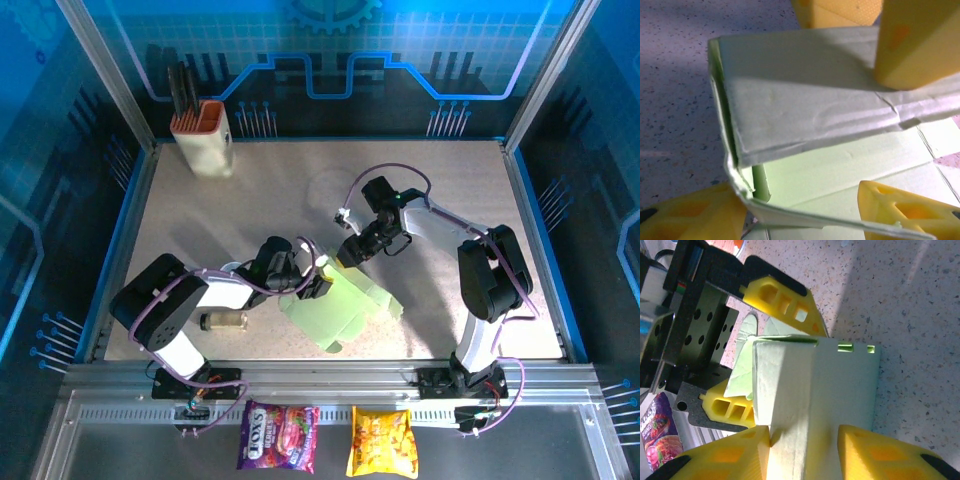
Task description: Fold the paper box
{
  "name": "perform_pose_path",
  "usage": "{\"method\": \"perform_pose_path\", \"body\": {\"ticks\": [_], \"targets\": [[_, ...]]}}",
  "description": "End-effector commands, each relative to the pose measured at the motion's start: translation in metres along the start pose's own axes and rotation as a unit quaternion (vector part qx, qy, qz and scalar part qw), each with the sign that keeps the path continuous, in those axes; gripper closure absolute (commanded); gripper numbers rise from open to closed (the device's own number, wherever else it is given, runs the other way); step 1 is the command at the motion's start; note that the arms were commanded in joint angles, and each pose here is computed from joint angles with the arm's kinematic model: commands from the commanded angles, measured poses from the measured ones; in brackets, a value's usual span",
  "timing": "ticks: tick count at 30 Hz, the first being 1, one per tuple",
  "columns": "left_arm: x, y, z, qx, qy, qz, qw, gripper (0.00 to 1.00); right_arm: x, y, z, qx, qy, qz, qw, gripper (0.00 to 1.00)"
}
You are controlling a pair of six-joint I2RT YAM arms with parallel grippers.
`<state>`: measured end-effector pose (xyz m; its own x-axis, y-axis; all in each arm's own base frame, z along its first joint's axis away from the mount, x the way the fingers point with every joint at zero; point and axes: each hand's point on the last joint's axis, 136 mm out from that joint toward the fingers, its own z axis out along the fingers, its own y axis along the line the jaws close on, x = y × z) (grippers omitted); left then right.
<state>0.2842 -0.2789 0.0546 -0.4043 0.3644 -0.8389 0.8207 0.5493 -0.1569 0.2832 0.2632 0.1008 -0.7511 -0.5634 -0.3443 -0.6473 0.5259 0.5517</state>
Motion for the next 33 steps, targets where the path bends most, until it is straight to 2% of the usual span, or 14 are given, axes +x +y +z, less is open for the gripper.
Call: {"method": "perform_pose_path", "body": {"ticks": [1, 4, 8, 17, 19, 24, 30, 33], "targets": [[-0.002, -0.013, -0.003, 0.016, -0.008, 0.001, 1.0, 0.4, -0.009, 0.002, -0.005, 0.01, -0.013, -0.009, 1.0, 0.59], [-0.002, -0.014, -0.005, 0.012, -0.009, 0.001, 1.0, 0.36, -0.01, 0.001, -0.005, 0.012, -0.014, -0.008, 1.0, 0.59], [-0.005, -0.015, -0.012, 0.004, -0.02, -0.004, 1.0, 0.35, -0.01, 0.001, -0.005, 0.011, -0.013, -0.007, 1.0, 0.59], [0.002, -0.013, -0.015, -0.005, -0.005, 0.002, 1.0, 0.48, -0.01, 0.001, -0.006, 0.012, -0.013, -0.008, 1.0, 0.59], [0.002, -0.013, -0.014, -0.006, -0.005, 0.002, 1.0, 0.48, -0.009, 0.001, -0.006, 0.012, -0.012, -0.007, 1.0, 0.59], [0.002, -0.017, -0.014, 0.008, -0.006, 0.002, 1.0, 0.31, -0.009, 0.001, -0.006, 0.012, -0.012, -0.006, 1.0, 0.58], [0.004, -0.022, -0.021, 0.01, 0.003, -0.007, 1.0, 0.25, -0.009, -0.002, -0.008, 0.022, -0.011, -0.006, 1.0, 0.58], [0.008, -0.018, -0.025, -0.017, 0.015, -0.017, 1.0, 0.25, -0.009, -0.002, -0.009, 0.022, -0.012, -0.004, 1.0, 0.58]]}}
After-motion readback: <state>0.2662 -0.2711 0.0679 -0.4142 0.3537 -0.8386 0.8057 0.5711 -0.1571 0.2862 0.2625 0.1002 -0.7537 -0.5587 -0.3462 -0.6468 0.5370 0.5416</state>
